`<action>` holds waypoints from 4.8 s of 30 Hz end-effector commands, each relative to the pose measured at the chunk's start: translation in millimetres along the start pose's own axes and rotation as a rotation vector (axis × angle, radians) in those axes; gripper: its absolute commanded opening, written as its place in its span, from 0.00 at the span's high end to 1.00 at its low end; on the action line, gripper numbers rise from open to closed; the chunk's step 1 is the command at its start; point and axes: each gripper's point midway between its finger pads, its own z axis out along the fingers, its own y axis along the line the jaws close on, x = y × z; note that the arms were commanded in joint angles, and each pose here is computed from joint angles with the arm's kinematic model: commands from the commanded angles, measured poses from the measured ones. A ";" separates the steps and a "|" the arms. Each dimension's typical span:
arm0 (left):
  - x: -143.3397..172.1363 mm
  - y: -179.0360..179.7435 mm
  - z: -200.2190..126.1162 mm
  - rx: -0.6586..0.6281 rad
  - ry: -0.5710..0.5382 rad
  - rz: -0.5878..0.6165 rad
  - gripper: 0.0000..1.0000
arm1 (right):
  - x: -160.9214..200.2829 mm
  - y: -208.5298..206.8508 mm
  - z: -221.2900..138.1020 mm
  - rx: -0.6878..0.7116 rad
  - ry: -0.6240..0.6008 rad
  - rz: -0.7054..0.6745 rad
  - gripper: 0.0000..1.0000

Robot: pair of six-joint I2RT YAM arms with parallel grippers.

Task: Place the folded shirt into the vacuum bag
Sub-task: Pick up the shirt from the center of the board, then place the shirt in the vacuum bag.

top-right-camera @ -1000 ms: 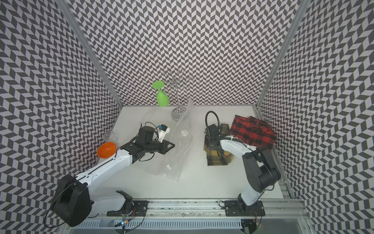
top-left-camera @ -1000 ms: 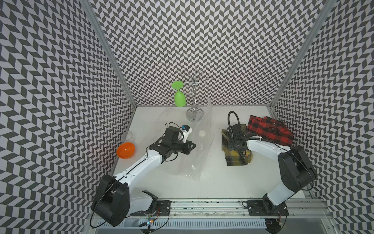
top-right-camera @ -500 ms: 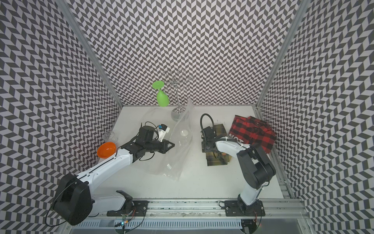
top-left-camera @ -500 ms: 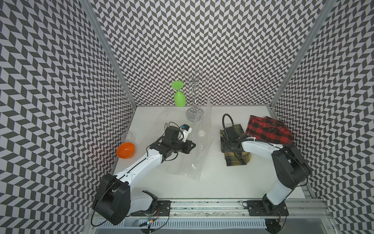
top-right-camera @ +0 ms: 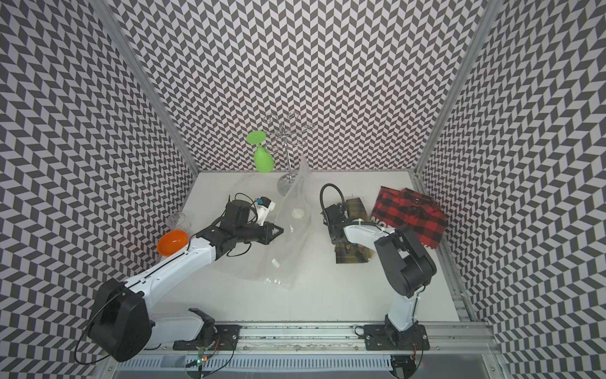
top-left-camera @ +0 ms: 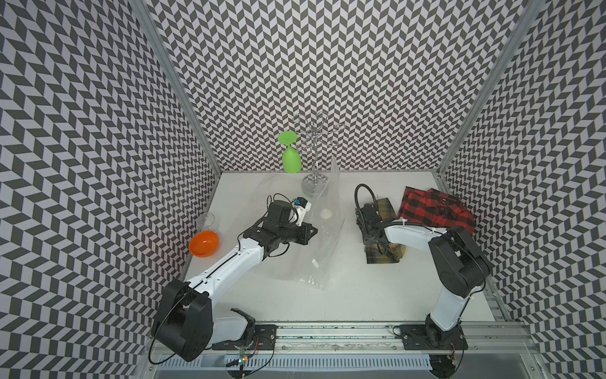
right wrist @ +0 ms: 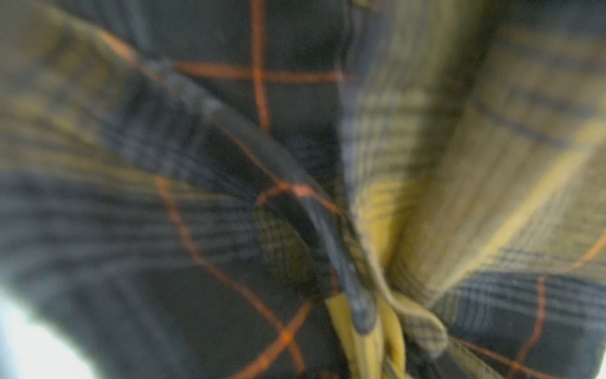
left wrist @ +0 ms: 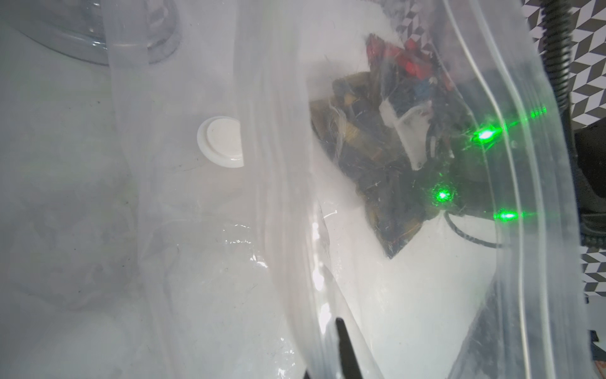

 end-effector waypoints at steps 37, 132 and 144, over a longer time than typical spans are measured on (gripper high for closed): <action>-14.4 -57.2 66.4 -0.115 0.104 0.236 1.00 | -84.2 -31.1 -317.9 -0.599 -0.512 -0.069 0.95; 12.0 -98.6 76.2 0.088 0.112 0.234 1.00 | 87.3 -55.6 -83.4 -0.562 0.035 0.639 0.13; 11.7 -120.8 108.1 0.098 0.158 0.336 1.00 | 21.6 -25.7 -98.0 -0.776 -0.092 0.556 0.72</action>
